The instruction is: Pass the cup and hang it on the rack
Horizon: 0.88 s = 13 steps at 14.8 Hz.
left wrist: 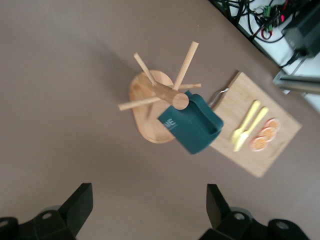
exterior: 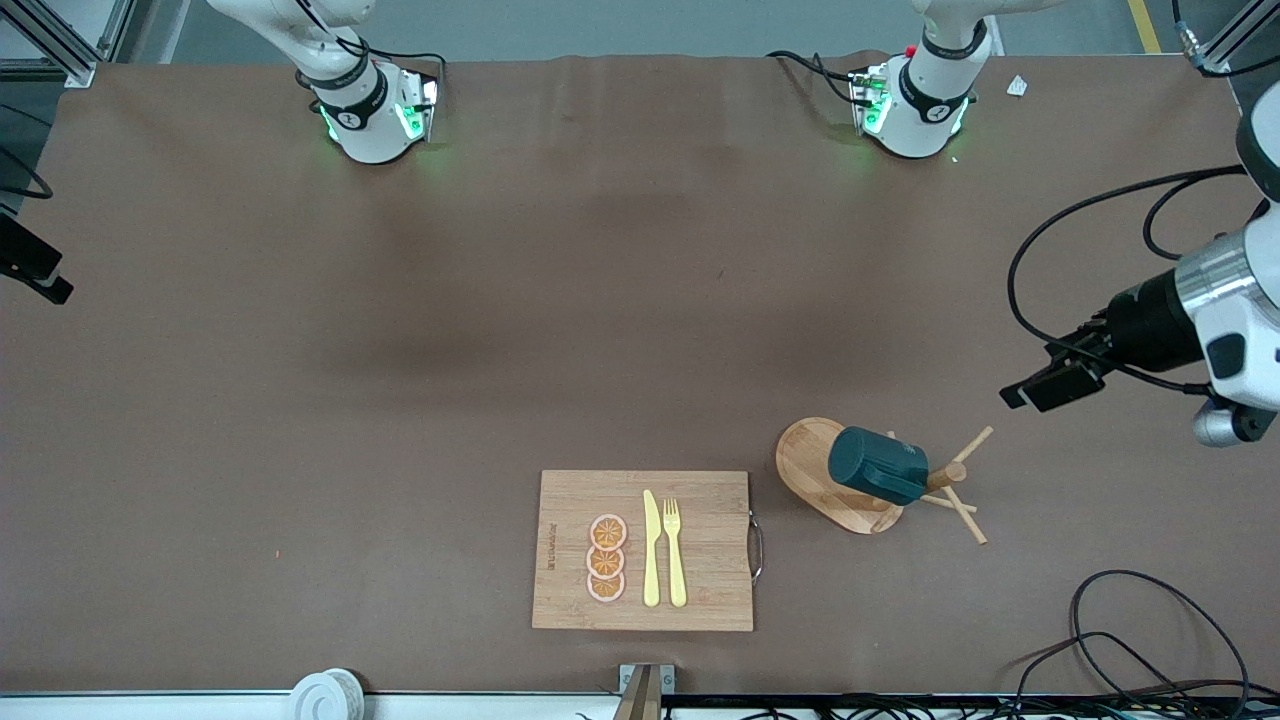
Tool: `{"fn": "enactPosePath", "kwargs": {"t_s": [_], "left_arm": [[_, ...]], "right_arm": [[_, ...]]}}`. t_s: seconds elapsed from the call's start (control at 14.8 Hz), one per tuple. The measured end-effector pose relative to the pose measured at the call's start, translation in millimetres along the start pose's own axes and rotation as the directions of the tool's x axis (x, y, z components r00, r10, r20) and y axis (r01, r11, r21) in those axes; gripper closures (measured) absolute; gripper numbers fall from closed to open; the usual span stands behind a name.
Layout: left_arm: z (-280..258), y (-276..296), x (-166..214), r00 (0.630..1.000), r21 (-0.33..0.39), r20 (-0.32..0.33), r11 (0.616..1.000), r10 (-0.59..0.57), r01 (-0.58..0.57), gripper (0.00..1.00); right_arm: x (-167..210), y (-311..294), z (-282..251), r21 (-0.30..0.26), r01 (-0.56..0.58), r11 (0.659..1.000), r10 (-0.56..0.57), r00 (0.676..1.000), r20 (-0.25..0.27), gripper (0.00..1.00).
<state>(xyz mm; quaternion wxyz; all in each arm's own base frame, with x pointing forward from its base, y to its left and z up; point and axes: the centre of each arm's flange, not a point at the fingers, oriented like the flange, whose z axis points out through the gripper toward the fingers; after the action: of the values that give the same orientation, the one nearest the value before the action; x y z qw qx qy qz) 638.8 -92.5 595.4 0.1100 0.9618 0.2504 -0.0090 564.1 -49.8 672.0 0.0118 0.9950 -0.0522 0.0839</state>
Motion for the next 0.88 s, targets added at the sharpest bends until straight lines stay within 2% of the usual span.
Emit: {"fn": "enactPosePath", "kwargs": {"t_s": [0.2, 0.34, 0.61, 0.88], "left_arm": [[-30.5, -11.1, -22.8, 0.964, 0.117, -0.053, 0.960, 0.261, -0.253, 0.00], [-50.0, -26.1, -37.1, 0.938, 0.149, -0.059, 0.933, 0.340, -0.329, 0.00], [-67.4, -50.8, -67.7, 0.921, 0.186, -0.011, 0.905, 0.390, -0.382, 0.00], [-61.5, -62.9, -98.6, 0.907, 0.200, 0.011, 0.888, 0.422, -0.415, 0.00]], "right_arm": [[0.0, 0.0, -0.1, 0.000, 0.000, 1.000, 0.000, 1.000, 0.000, 0.00], [0.0, 0.0, -0.2, 0.000, 0.000, 1.000, 0.000, 1.000, 0.000, 0.00], [0.0, 0.0, -0.3, 0.000, 0.000, 1.000, 0.000, 1.000, -0.001, 0.00], [0.0, 0.1, -0.3, 0.000, 0.000, 1.000, 0.000, 1.000, -0.001, 0.00]]}}
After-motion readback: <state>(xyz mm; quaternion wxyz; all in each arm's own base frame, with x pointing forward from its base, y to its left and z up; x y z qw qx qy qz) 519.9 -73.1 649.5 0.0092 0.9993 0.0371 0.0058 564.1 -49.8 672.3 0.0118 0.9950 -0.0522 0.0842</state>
